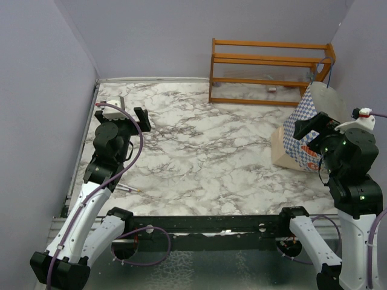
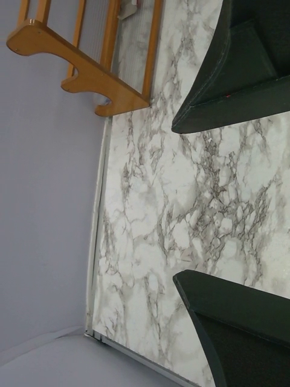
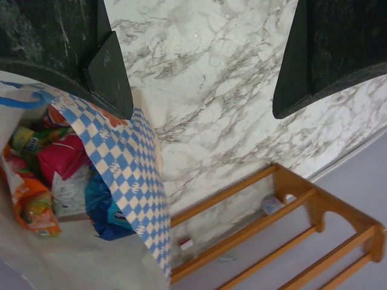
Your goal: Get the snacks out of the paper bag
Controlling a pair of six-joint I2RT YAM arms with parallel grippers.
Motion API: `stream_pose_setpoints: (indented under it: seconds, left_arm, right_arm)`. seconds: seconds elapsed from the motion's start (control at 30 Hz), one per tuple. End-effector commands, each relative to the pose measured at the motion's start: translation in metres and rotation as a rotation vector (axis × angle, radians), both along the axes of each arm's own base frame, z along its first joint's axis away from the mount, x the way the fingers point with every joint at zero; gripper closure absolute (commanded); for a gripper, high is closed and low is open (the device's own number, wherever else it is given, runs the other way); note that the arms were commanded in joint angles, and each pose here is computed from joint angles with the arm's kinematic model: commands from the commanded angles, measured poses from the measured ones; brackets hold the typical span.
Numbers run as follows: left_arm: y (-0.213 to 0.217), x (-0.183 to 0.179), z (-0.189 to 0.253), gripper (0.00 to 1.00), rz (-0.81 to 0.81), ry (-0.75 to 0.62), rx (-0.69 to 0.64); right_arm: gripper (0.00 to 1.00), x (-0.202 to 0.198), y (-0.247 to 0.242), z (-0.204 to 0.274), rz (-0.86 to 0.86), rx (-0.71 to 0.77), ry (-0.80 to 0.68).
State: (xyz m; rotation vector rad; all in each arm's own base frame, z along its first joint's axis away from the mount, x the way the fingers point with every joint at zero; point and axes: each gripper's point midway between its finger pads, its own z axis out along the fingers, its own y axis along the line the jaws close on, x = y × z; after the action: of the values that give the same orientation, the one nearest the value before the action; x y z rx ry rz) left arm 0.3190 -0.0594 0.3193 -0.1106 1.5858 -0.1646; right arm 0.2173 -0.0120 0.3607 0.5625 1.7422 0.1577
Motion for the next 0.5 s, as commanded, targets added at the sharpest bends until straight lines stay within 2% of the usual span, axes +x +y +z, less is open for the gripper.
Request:
stream_pose_setpoints:
  seconds: [0.0, 0.2, 0.47]
  left_arm:
    - [0.003, 0.001, 0.02, 0.01, 0.024, -0.088, -0.017]
    - [0.001, 0.003, 0.023, 0.01, 0.02, -0.106, -0.026]
    - [-0.004, 0.004, 0.022, 0.01, 0.008, -0.112, -0.033]
  right_arm:
    - [0.01, -0.013, -0.032, -0.016, -0.196, -0.003, 0.051]
    - [0.01, 0.006, -0.04, -0.024, -0.185, -0.129, 0.111]
    - [0.01, 0.061, -0.033, -0.01, -0.059, -0.287, 0.151]
